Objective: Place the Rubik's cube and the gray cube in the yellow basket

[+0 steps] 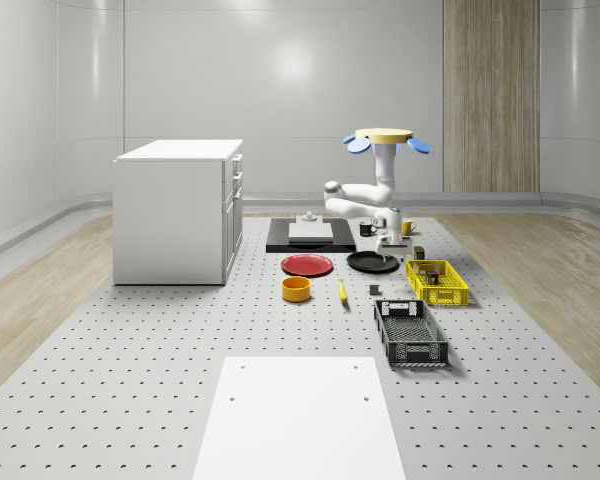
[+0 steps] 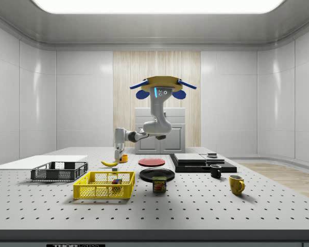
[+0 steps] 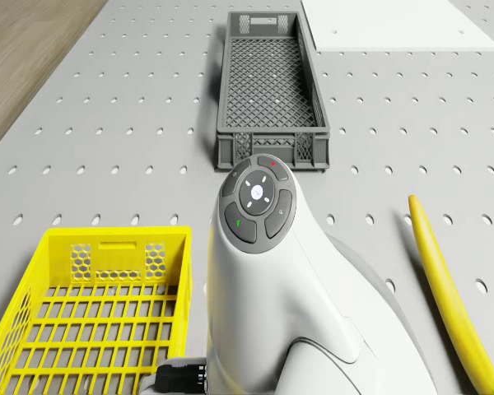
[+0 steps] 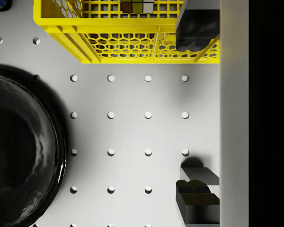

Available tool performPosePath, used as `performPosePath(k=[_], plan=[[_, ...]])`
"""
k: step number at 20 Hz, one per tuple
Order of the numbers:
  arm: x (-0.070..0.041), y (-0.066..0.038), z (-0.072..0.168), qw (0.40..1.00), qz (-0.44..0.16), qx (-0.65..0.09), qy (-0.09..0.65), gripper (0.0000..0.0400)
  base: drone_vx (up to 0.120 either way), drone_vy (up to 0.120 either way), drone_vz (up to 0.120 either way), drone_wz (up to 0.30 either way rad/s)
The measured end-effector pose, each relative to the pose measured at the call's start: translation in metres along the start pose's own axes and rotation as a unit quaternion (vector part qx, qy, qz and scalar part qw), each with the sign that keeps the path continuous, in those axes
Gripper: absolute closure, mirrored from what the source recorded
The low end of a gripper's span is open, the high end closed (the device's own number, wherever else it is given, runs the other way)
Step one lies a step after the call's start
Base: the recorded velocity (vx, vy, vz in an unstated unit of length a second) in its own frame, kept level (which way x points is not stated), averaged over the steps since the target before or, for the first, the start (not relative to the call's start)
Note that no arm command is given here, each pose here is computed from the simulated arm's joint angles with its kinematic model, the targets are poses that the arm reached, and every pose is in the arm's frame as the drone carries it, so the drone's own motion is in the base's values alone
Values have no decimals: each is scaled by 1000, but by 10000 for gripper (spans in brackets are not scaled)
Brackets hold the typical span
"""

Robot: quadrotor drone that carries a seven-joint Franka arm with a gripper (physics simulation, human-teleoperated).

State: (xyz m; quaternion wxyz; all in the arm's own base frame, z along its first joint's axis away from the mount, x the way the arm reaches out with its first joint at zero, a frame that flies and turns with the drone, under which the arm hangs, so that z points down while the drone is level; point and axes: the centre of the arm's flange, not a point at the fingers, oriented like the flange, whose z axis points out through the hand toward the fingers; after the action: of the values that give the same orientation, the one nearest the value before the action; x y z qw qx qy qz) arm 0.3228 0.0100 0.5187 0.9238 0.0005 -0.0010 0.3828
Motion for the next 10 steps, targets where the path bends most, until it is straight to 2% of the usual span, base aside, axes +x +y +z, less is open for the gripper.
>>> performPosePath(k=[10], plan=[[0, 0, 0, 1000, 0, 0, 0, 0, 116, -120, 0, 0]])
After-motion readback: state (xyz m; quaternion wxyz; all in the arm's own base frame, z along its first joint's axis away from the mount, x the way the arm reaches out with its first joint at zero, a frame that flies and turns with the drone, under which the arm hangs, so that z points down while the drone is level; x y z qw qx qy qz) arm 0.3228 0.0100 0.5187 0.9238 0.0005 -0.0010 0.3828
